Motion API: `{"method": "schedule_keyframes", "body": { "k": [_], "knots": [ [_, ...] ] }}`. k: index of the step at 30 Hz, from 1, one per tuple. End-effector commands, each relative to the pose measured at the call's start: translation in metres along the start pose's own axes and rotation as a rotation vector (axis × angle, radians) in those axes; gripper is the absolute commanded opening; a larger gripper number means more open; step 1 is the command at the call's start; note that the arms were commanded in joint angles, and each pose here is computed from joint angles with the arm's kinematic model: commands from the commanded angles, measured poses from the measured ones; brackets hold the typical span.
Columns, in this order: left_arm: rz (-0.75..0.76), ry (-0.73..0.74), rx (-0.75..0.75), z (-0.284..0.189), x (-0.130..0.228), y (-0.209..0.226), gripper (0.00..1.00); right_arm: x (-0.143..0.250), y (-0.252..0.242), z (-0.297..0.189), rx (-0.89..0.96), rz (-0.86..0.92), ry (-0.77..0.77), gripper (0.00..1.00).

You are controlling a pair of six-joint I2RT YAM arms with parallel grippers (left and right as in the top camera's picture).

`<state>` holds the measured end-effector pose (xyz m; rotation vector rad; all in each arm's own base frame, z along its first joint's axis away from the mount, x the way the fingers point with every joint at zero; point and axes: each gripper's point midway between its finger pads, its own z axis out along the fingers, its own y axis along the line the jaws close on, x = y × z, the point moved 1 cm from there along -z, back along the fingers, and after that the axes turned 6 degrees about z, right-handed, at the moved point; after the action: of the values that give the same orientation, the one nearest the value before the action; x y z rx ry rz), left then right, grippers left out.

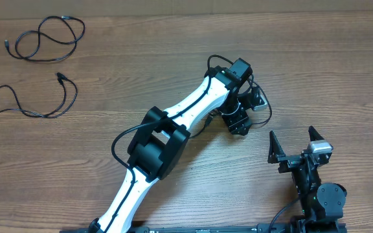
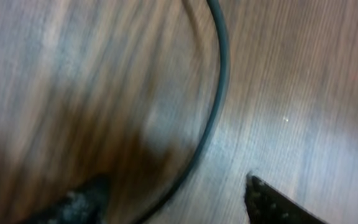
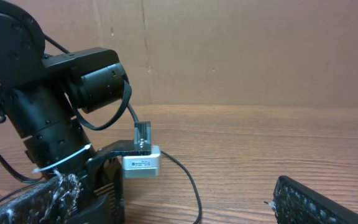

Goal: Untangle cables
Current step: 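Pull the center cable toward the lower left with the left gripper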

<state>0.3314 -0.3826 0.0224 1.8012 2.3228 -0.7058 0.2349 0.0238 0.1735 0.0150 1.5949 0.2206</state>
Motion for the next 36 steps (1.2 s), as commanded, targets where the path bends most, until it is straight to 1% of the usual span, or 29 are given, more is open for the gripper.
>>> {"method": "schedule_keyframes", "body": {
  "k": [1, 2, 3, 8, 11, 12, 13, 17, 21, 26, 29, 33, 36],
  "knots": [
    [0.007, 0.031, -0.011, 0.013, 0.010, 0.001, 0.43, 0.003, 0.001, 0.000, -0.006, -0.002, 0.001, 1.00],
    [0.006, 0.035, -0.018, 0.013, 0.011, 0.002, 0.16, 0.003, 0.001, 0.000, -0.006, -0.002, 0.001, 1.00],
    [-0.007, 0.042, -0.029, 0.012, 0.012, 0.005, 0.04, 0.003, 0.001, 0.000, -0.006, -0.002, 0.001, 1.00],
    [-0.161, 0.066, -0.118, 0.005, 0.017, 0.022, 0.04, 0.003, 0.001, 0.000, -0.006, -0.002, 0.001, 1.00],
    [-0.276, 0.022, -0.149, -0.017, 0.007, 0.032, 0.04, 0.003, 0.001, 0.000, -0.006, -0.002, 0.001, 1.00],
    [-0.342, -0.017, -0.167, -0.036, -0.004, 0.036, 0.04, 0.003, 0.001, 0.000, -0.006, -0.002, 0.001, 1.00],
    [-0.378, -0.040, -0.175, -0.047, -0.009, 0.039, 0.04, 0.003, 0.001, 0.000, -0.006, -0.002, 0.001, 1.00],
    [-0.541, -0.170, -0.214, -0.117, -0.034, 0.047, 0.04, 0.003, 0.001, 0.000, -0.006, -0.002, 0.001, 1.00],
    [-0.694, -0.284, -0.248, -0.186, -0.040, 0.051, 0.04, 0.003, 0.001, 0.000, -0.006, -0.002, 0.001, 1.00],
    [-0.857, -0.361, -0.274, -0.258, -0.021, 0.046, 0.04, 0.003, 0.001, 0.000, -0.006, -0.002, 0.001, 1.00],
    [-0.962, -0.386, -0.278, -0.287, -0.004, 0.039, 0.04, 0.003, 0.001, 0.000, -0.006, -0.002, 0.001, 1.00],
    [-0.999, -0.390, -0.292, -0.311, 0.012, 0.025, 0.04, 0.003, 0.001, 0.000, -0.006, -0.002, 0.001, 1.00],
    [-1.009, -0.412, -0.351, -0.329, 0.020, 0.023, 0.04, 0.003, 0.001, 0.000, -0.006, -0.002, 0.001, 1.00]
  ]
}}
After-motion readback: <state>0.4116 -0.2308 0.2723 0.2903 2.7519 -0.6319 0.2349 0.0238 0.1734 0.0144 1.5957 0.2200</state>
